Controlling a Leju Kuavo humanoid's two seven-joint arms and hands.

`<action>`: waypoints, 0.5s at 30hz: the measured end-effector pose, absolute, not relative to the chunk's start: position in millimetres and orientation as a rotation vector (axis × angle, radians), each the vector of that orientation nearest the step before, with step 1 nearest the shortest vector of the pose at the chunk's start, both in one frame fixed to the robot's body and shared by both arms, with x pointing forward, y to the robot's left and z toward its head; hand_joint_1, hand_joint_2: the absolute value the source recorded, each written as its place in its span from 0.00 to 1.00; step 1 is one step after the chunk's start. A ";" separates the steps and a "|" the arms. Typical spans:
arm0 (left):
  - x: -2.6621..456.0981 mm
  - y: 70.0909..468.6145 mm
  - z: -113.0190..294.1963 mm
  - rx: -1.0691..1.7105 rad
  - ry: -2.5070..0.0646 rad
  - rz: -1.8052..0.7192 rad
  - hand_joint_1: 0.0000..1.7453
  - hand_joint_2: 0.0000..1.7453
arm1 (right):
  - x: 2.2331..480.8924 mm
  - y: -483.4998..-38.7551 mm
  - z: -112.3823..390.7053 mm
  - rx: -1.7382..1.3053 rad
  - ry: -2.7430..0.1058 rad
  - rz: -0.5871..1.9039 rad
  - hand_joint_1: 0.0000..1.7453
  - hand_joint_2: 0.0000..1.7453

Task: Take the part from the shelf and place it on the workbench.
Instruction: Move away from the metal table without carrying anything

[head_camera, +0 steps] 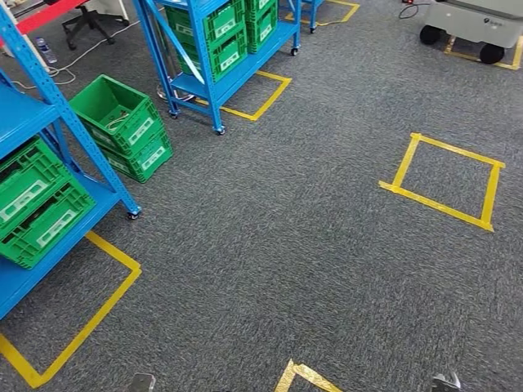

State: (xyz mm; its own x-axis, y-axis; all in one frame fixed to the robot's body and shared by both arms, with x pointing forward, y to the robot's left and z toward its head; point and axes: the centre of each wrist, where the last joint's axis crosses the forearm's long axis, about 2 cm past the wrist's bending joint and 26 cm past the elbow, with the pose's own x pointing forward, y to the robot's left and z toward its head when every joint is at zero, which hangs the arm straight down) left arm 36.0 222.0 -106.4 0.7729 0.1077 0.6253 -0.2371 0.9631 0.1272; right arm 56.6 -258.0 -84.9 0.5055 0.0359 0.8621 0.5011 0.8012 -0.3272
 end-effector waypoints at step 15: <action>38.6 221.4 -105.6 0.251 -0.635 0.129 0.00 0.00 | 52.9 -261.1 -87.8 -0.527 -1.030 -0.361 0.00 0.00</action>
State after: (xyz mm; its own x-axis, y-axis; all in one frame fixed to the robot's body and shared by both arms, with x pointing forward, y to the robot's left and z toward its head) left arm 38.6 221.4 -105.6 0.7987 0.0425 0.6003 -0.1955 0.9617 0.1920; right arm 52.9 -261.1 -87.8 0.4740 -0.0390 0.8797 0.5188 0.8195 -0.2432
